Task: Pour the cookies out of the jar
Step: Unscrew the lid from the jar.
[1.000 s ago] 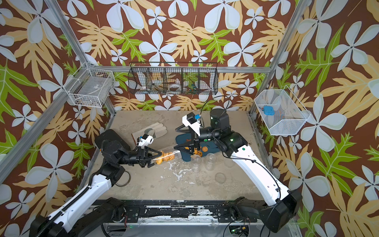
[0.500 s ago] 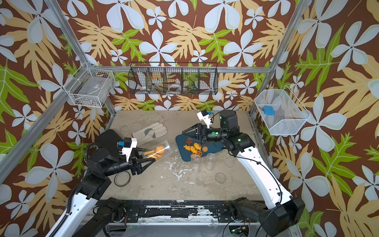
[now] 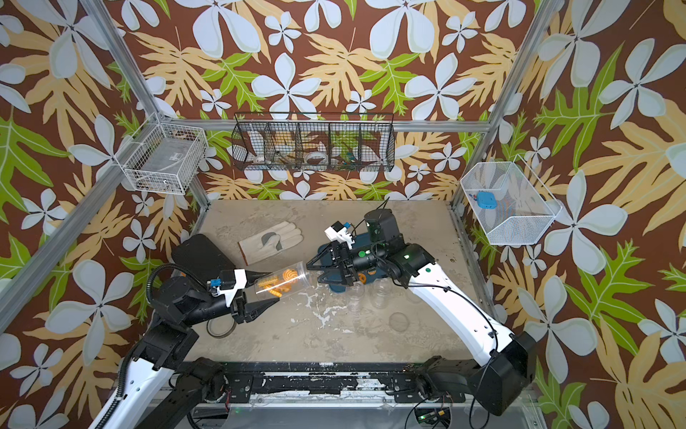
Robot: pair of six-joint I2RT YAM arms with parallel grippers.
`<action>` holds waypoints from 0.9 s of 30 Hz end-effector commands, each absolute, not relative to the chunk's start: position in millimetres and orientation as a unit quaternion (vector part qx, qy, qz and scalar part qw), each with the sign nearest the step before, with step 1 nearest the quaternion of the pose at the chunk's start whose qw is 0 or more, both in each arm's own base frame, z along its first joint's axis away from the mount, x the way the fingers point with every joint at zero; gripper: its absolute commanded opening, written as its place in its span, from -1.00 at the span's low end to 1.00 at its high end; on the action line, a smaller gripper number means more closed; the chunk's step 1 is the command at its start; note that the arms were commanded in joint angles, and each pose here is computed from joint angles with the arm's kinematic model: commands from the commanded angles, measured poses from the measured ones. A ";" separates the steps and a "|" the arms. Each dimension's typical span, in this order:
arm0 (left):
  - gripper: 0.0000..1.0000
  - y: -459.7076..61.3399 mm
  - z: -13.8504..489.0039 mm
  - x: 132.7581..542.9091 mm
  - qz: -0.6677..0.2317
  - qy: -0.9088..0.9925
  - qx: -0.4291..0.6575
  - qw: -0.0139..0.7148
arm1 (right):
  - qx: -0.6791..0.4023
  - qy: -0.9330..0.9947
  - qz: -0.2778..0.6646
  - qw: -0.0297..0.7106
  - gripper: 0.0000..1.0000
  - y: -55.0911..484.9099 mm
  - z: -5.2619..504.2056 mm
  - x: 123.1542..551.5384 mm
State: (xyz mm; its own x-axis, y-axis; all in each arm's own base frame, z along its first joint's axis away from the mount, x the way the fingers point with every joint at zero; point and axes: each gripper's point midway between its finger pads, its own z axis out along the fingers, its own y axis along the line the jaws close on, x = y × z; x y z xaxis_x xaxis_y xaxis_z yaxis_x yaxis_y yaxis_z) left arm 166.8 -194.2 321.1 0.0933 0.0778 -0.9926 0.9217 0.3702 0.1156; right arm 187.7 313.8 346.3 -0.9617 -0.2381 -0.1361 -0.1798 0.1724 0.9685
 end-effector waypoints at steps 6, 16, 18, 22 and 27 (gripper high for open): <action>-0.17 -195.5 321.5 159.6 -0.332 0.554 0.477 0.596 | 0.174 -0.753 -0.633 0.041 0.59 329.3 353.4 178.0; -0.17 -196.6 320.4 160.6 -0.330 0.551 0.484 0.595 | 0.187 -0.746 -0.637 0.054 0.35 334.0 352.0 167.7; -0.17 -196.5 319.2 161.2 -0.328 0.552 0.484 0.594 | 0.188 -0.746 -0.637 0.051 0.24 334.2 351.5 168.6; -0.17 -198.1 316.5 158.0 -0.342 0.554 0.486 0.583 | 0.219 -0.735 -0.642 0.016 0.11 335.4 361.0 170.5; -0.19 -203.2 322.8 144.5 -0.397 0.552 0.484 0.551 | 0.279 -0.711 -0.641 -0.074 -0.04 335.3 372.9 176.2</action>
State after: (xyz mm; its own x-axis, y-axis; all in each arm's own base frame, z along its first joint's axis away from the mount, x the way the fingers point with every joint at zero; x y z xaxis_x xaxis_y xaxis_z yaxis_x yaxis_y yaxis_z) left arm 159.3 -198.3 325.7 0.1616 0.1232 -0.9791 0.9342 0.3006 0.1920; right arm 176.1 331.0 351.1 -0.9229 -0.3055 -0.2344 -0.2899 0.1506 0.9451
